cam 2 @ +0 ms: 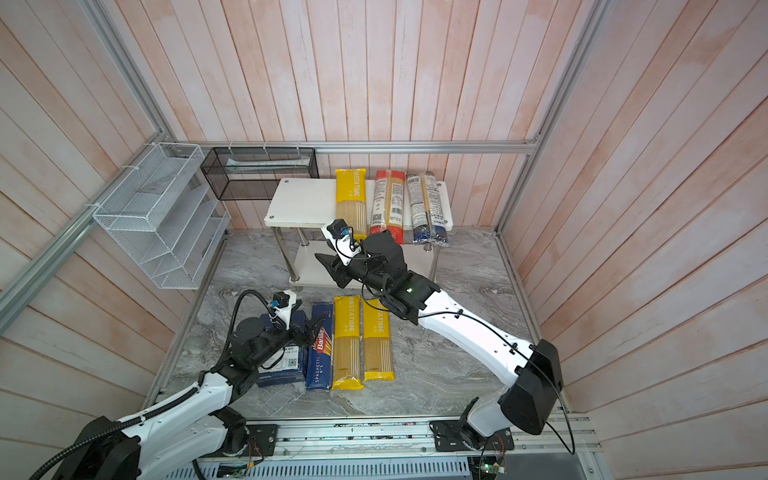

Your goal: Place and organize the pasta boxes and bags onto the shelf

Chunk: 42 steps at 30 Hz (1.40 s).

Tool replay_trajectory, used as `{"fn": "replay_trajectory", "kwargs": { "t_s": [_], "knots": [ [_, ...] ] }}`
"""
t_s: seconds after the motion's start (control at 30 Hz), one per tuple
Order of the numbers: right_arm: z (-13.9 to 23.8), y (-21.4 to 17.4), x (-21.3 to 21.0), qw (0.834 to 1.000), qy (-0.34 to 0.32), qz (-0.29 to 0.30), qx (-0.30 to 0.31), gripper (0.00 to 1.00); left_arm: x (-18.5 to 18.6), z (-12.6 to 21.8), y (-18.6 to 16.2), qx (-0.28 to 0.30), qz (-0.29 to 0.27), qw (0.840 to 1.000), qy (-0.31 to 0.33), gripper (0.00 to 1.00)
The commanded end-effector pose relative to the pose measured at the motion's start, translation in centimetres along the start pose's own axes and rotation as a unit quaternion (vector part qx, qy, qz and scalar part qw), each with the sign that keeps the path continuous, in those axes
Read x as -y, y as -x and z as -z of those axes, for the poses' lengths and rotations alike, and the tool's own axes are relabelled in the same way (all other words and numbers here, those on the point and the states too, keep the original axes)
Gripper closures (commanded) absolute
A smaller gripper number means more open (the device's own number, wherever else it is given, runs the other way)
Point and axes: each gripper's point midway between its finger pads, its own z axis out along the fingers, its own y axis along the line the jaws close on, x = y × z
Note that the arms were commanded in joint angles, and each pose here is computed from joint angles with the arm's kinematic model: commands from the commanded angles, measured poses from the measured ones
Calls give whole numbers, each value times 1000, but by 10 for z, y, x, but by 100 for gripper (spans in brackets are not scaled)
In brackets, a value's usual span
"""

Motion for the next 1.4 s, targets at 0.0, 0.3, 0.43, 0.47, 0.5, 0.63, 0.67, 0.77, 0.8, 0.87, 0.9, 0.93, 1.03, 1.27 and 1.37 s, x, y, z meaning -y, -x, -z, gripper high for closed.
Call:
{"fn": "replay_trajectory", "kwargs": {
  "t_s": [0.0, 0.3, 0.43, 0.47, 0.5, 0.63, 0.67, 0.77, 0.8, 0.87, 0.9, 0.93, 1.03, 1.27, 1.37],
  "knots": [
    [13, 10, -12, 1000, -1, 13, -5, 54, -1, 0, -1, 0, -5, 1000, 4, 0],
    [48, -4, -25, 999, -6, -3, -36, 51, -2, -2, -3, -3, -3, 1000, 6, 0],
    [68, -11, -24, 999, -18, -25, -38, 51, -2, -2, -4, -6, -1, 1000, 7, 0],
    [72, -14, -23, 998, -24, -29, -44, 50, -1, -1, -1, 0, 0, 1000, 5, 0],
    [77, -17, -22, 998, -30, -33, -51, 50, -1, 0, -1, 3, 1, 1000, 4, 0],
    [91, -33, -21, 995, -42, -53, -72, 50, -1, 2, 0, 6, 2, 1000, 4, 0],
    [95, -39, -20, 994, -49, -60, -74, 50, -1, 2, 0, 7, 2, 1000, 5, 0],
    [106, -53, -17, 992, -64, -79, -79, 50, 0, 2, 0, 7, 3, 1000, 3, 0],
    [111, -58, -15, 991, -70, -86, -81, 50, 0, 1, -1, 5, 3, 1000, 3, 0],
    [118, -70, -13, 988, -81, -96, -86, 50, -1, 1, -2, 3, 2, 1000, 5, 0],
    [123, -75, -10, 987, -91, -101, -88, 50, -1, 1, -1, 3, 1, 1000, 6, 0],
    [127, -81, -7, 985, -100, -104, -92, 50, -2, 1, -2, 3, 1, 1000, 7, 0],
    [137, -90, -2, 981, -119, -118, -96, 50, -1, 2, 0, 7, 2, 1000, 5, 0],
    [123, -62, -12, 990, -80, -102, -58, 50, 0, 0, -2, 2, 3, 1000, 3, 0],
    [107, -45, -21, 994, -52, -82, -47, 50, -1, 1, -2, 3, 2, 1000, 3, 0]
  ]
}}
